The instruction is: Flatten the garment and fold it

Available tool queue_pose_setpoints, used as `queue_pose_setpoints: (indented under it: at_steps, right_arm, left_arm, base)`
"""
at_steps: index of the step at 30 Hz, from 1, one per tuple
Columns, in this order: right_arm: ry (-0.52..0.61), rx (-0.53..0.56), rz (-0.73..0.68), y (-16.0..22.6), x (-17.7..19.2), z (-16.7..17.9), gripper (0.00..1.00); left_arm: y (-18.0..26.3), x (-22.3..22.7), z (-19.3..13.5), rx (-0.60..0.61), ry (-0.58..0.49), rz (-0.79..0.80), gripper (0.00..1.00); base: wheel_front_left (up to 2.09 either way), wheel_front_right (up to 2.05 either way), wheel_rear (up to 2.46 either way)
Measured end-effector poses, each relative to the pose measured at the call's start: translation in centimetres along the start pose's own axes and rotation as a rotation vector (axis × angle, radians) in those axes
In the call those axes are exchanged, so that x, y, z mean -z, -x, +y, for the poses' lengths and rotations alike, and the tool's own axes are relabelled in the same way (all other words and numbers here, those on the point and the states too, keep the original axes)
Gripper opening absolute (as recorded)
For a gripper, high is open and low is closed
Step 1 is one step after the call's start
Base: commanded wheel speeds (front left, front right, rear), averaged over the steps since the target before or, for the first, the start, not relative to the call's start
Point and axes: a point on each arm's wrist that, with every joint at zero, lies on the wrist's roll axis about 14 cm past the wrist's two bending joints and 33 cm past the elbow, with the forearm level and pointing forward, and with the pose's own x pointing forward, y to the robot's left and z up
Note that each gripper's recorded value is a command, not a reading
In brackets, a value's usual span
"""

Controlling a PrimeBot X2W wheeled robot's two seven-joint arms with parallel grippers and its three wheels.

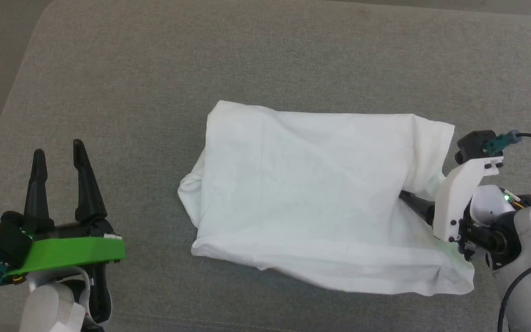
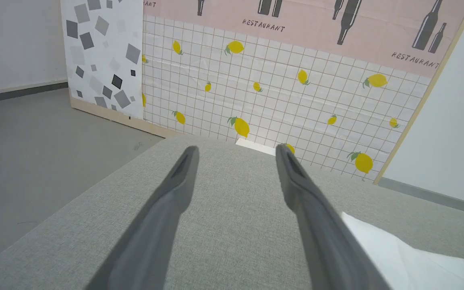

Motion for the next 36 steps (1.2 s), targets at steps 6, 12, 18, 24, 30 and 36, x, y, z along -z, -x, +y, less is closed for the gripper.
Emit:
queue_pose_setpoints:
  at_steps: [6,12,18,24,30,36]
  right_arm:
    - [0.008,-0.003,0.003,-0.2,-0.2,0.0,0.0]
    - [-0.009,0.0,-0.018,0.1,-0.4,-0.3,0.0]
    - [-0.031,0.036,-0.04,1.3,-0.7,-1.9,0.0]
    - [-0.087,0.199,-0.055,4.5,-0.4,-8.2,0.0]
    - [-0.124,0.392,-0.077,8.1,-0.5,-14.0,0.0]
    - [-0.047,0.441,-0.074,9.2,-1.5,-13.7,0.0]
  left_arm:
    - [0.2,0.0,0.2,-0.002,0.009,0.001,1.0]
    - [0.4,-0.1,0.2,0.002,0.007,-0.001,1.0]
    - [0.5,-0.6,-0.1,0.015,0.003,-0.012,1.0]
    - [0.8,-0.8,-0.5,0.029,0.01,-0.015,1.0]
    - [1.2,-0.5,-0.8,0.037,0.015,-0.002,1.0]
    - [1.6,-0.6,-0.9,0.04,0.023,0.001,1.0]
  base:
    - [0.0,0.0,0.0]
    - [0.0,0.0,0.0]
    - [0.0,0.0,0.0]
    - [0.0,0.0,0.0]
    - [0.0,0.0,0.0]
    - [0.0,0.0,0.0]
